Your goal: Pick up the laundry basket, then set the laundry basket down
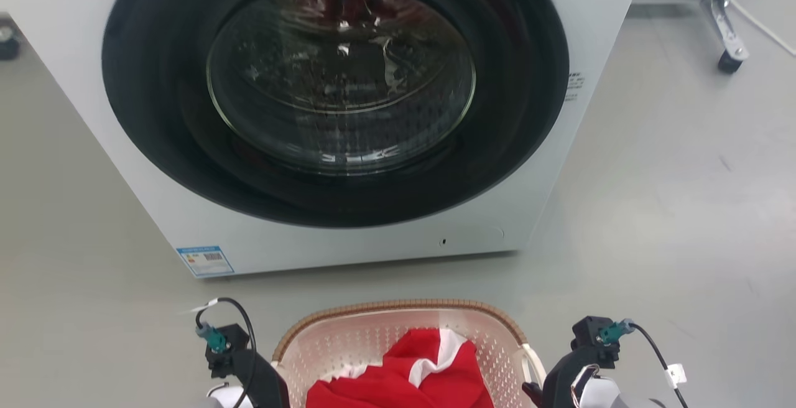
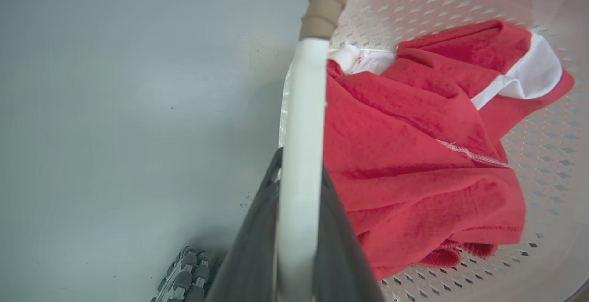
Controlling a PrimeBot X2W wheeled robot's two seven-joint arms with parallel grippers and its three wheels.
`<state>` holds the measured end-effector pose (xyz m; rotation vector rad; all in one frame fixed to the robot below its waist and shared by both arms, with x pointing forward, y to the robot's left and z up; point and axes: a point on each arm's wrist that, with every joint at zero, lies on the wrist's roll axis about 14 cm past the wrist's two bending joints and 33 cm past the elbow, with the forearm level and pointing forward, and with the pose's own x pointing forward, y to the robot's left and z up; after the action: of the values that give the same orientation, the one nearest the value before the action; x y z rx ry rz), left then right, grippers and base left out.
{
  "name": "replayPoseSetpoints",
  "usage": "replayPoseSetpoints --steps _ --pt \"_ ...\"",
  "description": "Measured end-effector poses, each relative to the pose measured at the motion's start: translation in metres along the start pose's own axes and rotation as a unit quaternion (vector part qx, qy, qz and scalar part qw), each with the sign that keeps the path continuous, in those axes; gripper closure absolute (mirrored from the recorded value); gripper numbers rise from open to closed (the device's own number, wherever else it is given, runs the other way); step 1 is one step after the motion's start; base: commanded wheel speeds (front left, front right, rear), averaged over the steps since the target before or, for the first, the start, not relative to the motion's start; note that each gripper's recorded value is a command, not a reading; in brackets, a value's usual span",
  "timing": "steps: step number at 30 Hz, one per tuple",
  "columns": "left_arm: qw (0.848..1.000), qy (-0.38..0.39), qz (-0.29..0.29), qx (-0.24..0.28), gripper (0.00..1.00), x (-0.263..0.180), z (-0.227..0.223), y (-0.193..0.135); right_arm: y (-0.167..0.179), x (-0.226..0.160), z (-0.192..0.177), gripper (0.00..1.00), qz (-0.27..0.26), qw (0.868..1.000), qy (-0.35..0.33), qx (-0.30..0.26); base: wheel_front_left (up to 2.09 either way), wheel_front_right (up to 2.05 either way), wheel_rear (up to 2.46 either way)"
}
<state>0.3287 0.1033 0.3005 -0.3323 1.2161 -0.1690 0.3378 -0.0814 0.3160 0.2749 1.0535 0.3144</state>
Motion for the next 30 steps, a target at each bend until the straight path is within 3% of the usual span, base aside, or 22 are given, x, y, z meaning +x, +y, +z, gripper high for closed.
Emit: replayPoseSetpoints --steps 30 --pt "1.0 0.016 -0.001 -0.019 1.0 -0.019 -0.039 0.001 0.009 -0.026 -0.028 1.0 0.013 1.0 0.02 0.005 0.0 0.0 0.0"
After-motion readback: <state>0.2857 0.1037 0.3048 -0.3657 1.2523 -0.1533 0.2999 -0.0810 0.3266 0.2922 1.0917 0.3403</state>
